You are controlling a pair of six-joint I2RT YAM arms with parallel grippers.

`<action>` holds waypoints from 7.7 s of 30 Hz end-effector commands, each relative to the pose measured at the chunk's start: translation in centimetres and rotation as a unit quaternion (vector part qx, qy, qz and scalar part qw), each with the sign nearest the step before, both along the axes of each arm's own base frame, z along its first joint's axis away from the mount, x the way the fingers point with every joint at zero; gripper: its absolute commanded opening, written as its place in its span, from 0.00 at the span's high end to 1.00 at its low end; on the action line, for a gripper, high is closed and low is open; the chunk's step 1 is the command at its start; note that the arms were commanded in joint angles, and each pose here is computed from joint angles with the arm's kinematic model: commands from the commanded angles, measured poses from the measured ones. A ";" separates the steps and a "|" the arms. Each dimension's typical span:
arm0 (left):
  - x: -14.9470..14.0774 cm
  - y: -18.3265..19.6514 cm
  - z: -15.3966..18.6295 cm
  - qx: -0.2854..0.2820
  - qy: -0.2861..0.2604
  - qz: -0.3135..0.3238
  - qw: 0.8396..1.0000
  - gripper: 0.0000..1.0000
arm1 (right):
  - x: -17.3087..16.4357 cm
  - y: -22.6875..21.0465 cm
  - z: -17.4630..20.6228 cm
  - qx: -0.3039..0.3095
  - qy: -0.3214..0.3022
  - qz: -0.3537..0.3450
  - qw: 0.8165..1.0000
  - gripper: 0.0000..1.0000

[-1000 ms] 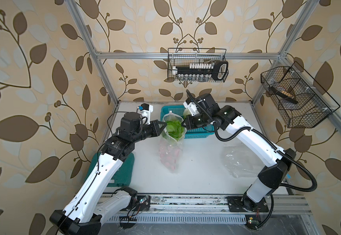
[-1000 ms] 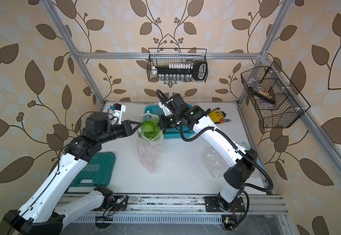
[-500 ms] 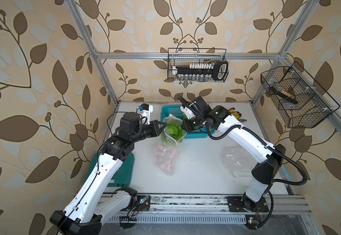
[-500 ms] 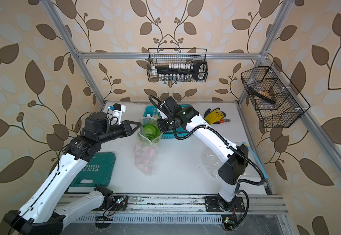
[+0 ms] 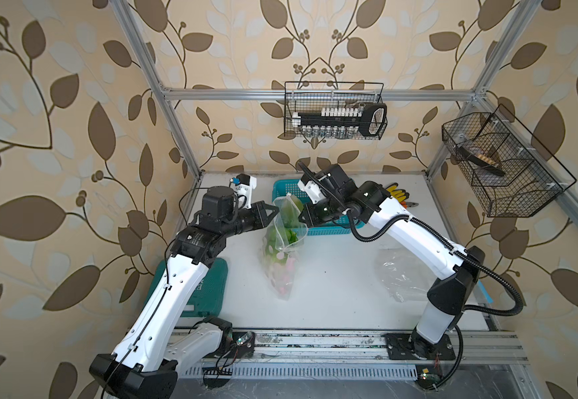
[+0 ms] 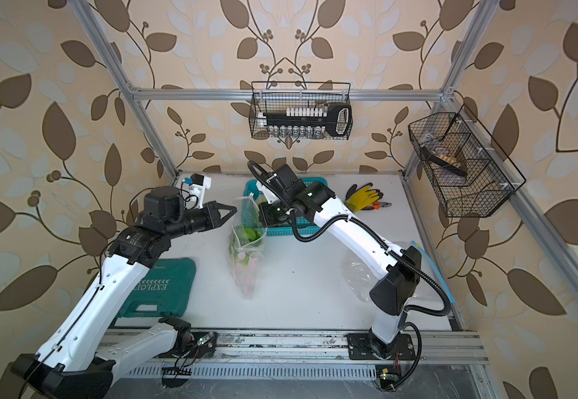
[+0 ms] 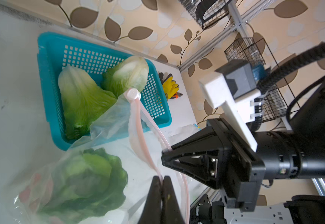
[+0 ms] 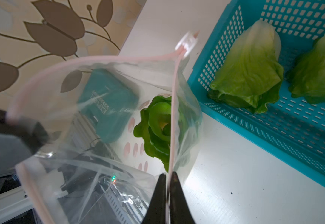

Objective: Put the chinese cabbages into a zipper bag and zip it
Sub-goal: Adjust the Chinese cabbage in the zipper food storage bag, then pick up the Chinese cabbage from the basket, then place the Chinese cabbage in the zipper food storage bag, then adjust the Chinese cabbage in the zipper food storage bag.

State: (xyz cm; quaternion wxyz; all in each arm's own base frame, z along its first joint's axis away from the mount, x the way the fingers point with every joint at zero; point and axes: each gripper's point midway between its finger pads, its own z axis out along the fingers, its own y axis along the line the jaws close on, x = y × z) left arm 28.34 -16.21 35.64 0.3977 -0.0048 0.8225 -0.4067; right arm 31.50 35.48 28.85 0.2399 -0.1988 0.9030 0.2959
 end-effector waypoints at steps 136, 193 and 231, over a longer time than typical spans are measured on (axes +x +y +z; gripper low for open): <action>-0.8 -8.8 -7.0 -0.066 0.109 -0.059 0.990 1.00 | -6.6 -8.1 -6.4 0.066 0.179 -0.174 0.966 0.22; -1.6 -11.3 -8.7 -0.044 0.129 -0.101 0.985 1.00 | -5.8 0.0 -13.7 0.127 0.231 -0.131 0.956 0.93; 0.5 -7.2 -6.5 -0.070 0.114 -0.037 0.990 1.00 | -8.3 -10.4 -13.9 0.167 0.244 -0.263 0.919 0.64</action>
